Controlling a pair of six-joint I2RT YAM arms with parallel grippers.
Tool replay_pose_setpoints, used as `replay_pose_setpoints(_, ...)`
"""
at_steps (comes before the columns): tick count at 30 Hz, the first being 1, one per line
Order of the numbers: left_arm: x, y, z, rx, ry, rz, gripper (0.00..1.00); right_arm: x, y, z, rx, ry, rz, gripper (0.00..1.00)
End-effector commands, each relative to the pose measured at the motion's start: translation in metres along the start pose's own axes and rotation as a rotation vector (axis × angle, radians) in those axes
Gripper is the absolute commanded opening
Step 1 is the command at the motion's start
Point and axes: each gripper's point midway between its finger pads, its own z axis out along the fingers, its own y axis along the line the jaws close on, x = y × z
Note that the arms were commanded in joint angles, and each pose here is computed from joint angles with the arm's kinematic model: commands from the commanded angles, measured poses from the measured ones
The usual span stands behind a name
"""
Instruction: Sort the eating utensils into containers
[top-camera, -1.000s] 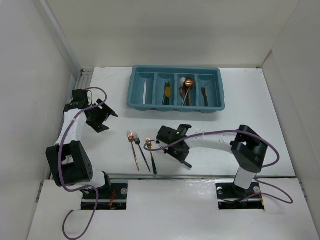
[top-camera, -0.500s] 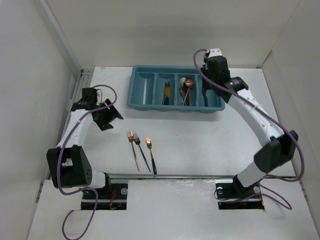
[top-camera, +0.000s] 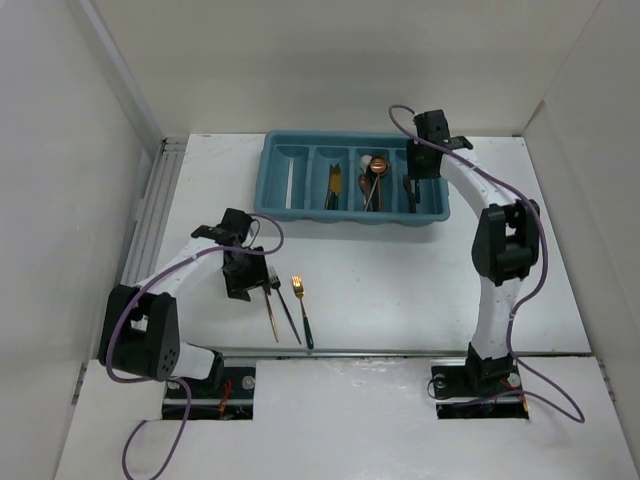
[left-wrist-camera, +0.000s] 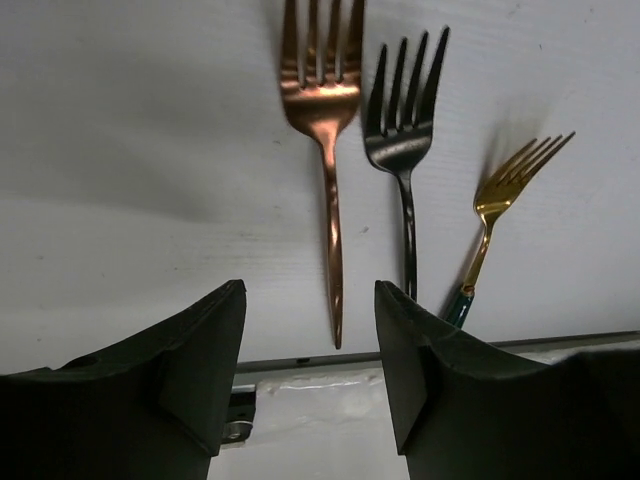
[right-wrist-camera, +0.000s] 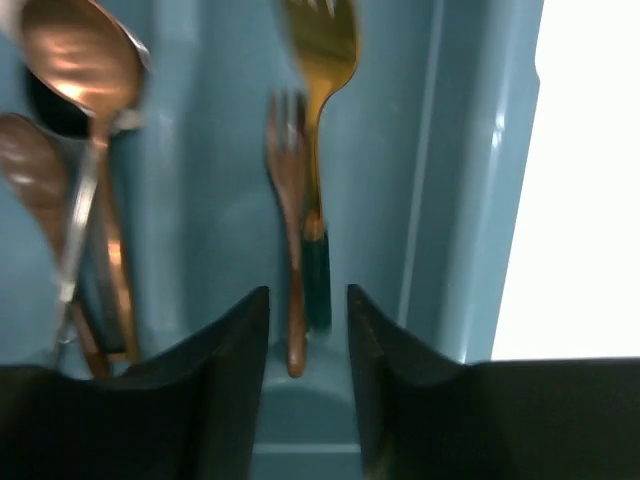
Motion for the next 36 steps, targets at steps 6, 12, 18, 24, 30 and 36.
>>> replay_pose_setpoints(6,0.031,-0.003,0.014,-0.065,0.096,0.083,0.5,-0.037,0.023,-0.041,-0.079,-0.13,-0.061,0.55)
replay_pose_setpoints(12,0.013,0.005,0.031,-0.174,0.092,0.093,0.47,-0.056,0.02,-0.098,-0.063,-0.248,-0.044,0.55)
replay_pose_setpoints(18,0.0,0.007,0.042,-0.224,0.081,0.096,0.34,-0.061,0.022,-0.156,-0.1,-0.357,-0.049,0.55)
replay_pose_setpoints(24,-0.011,-0.002,0.051,-0.169,0.042,0.089,0.11,-0.055,0.019,-0.191,-0.11,-0.41,-0.047,0.55)
replay_pose_setpoints(30,-0.029,0.011,0.042,-0.173,0.002,0.002,0.0,-0.036,0.047,-0.208,-0.159,-0.401,-0.142,0.55)
replay_pose_setpoints(36,-0.129,-0.021,-0.076,-0.077,-0.342,0.071,0.0,-0.018,0.111,-0.259,-0.422,-0.486,-0.374,0.82)
